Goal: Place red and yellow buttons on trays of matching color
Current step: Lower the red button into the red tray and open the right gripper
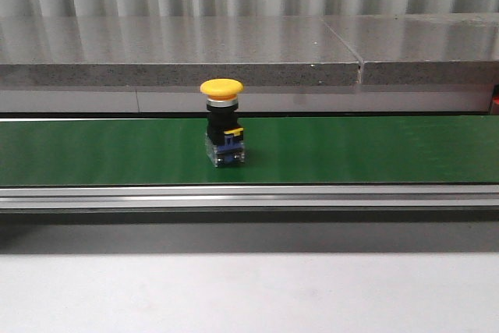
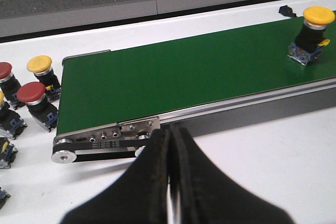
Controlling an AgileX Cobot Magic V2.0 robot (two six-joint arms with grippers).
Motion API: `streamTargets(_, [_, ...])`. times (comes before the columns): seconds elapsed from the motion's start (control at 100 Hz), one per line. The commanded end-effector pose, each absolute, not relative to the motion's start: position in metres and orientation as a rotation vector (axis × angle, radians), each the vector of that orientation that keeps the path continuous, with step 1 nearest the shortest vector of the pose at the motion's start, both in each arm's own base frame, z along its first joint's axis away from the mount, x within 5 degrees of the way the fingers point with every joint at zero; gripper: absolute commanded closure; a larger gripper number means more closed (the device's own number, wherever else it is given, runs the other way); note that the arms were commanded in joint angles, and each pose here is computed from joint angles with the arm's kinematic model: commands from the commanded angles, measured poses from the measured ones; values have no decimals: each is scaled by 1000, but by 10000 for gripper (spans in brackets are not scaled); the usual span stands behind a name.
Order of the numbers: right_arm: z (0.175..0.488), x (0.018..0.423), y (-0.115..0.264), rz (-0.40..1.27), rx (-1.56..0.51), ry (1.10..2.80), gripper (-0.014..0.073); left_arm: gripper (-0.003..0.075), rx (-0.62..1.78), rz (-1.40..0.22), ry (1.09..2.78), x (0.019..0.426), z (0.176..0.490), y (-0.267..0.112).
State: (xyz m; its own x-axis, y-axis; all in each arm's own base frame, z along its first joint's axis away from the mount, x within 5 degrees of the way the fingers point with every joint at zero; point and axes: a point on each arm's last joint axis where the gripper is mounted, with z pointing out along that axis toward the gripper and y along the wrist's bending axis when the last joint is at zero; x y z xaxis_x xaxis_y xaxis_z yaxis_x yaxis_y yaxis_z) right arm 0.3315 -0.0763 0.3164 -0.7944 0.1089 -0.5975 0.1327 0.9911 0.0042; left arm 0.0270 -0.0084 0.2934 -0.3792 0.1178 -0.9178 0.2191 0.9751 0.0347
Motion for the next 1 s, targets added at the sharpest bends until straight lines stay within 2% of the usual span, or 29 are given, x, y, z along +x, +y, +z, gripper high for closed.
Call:
streamTargets(0.0, [346, 324, -94, -104, 238, 2352, 386, 741, 233, -125, 1875, 29, 307, -9])
streamTargets(0.3, [339, 338, -140, -126, 396, 2367, 386, 741, 233, -125, 1875, 29, 307, -9])
streamTargets(0.83, [269, 390, -159, -38, 474, 2424, 386, 741, 233, -125, 1875, 29, 307, -9])
streamTargets(0.99, [254, 396, -162, -33, 483, 2446, 351, 741, 233, -125, 1875, 29, 307, -9])
